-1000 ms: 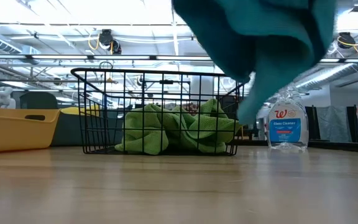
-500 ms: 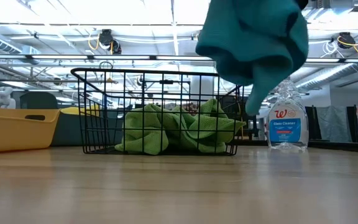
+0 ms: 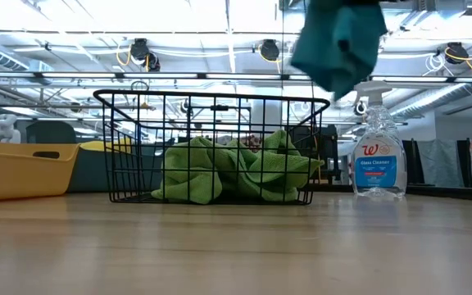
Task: Sort microfiber towel by color & place in baskets
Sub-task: Put the top blue microfiber towel into the yellow bin
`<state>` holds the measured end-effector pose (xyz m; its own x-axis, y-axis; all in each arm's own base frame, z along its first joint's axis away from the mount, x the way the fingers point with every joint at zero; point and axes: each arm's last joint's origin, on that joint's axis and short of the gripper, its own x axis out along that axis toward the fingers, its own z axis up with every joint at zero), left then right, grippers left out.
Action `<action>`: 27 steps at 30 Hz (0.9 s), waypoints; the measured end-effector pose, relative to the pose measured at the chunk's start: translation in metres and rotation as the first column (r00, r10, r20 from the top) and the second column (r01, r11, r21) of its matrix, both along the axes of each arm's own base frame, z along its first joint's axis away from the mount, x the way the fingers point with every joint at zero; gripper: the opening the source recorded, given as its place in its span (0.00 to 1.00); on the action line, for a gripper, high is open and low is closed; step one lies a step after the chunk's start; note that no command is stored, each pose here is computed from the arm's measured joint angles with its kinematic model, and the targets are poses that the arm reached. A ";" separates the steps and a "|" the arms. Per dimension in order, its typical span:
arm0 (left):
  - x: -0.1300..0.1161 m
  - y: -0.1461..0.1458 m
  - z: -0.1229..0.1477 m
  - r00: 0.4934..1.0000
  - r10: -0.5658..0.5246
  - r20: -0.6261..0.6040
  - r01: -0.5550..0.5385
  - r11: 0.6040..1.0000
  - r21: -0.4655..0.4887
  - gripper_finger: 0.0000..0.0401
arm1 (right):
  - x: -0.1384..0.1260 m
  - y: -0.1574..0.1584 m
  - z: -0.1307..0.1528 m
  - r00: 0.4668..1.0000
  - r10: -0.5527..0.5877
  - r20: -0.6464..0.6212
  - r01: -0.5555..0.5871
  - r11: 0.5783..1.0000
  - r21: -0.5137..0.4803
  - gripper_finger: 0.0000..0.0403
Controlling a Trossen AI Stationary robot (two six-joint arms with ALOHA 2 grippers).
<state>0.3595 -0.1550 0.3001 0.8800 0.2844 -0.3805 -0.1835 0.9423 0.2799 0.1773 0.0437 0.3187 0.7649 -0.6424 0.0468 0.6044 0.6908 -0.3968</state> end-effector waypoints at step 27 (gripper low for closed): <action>0.008 0.153 0.067 0.828 -0.187 0.528 0.200 0.979 0.033 0.56 | -0.003 -0.019 -0.011 0.959 0.285 0.002 -0.280 0.941 0.192 0.02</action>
<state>0.3678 -0.0022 0.3674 0.9848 0.0844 0.1515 -0.1103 0.9790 0.1717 0.1739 0.0247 0.3073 0.9154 -0.3953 -0.0756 0.3654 0.8951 -0.2556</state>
